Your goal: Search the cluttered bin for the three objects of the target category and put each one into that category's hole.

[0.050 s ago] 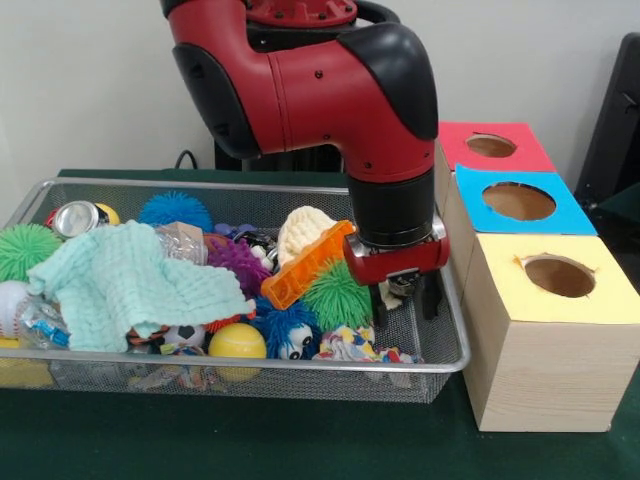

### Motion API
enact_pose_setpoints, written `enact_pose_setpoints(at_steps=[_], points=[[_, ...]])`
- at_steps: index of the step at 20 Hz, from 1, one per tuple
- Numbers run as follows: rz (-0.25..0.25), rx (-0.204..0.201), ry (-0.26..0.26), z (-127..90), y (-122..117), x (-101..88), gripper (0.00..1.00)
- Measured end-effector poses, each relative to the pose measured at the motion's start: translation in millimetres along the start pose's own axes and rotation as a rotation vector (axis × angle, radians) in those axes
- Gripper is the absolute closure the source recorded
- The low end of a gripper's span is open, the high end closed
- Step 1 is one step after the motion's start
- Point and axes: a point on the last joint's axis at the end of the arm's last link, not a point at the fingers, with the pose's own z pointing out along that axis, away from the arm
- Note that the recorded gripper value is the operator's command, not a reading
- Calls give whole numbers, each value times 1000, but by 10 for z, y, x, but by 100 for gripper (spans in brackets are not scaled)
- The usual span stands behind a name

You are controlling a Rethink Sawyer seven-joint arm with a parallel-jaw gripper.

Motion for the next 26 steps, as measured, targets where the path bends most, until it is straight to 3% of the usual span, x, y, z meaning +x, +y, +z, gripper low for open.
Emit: enact_pose_setpoints(at_steps=[3, 12, 17, 26], points=[[-8, 12, 35, 21, 13, 75, 0], [-50, 73, 51, 4, -26, 163, 0], [-63, 107, 16, -76, -74, 111, 0], [-78, 165, -122, -208, -201, -154, 0]])
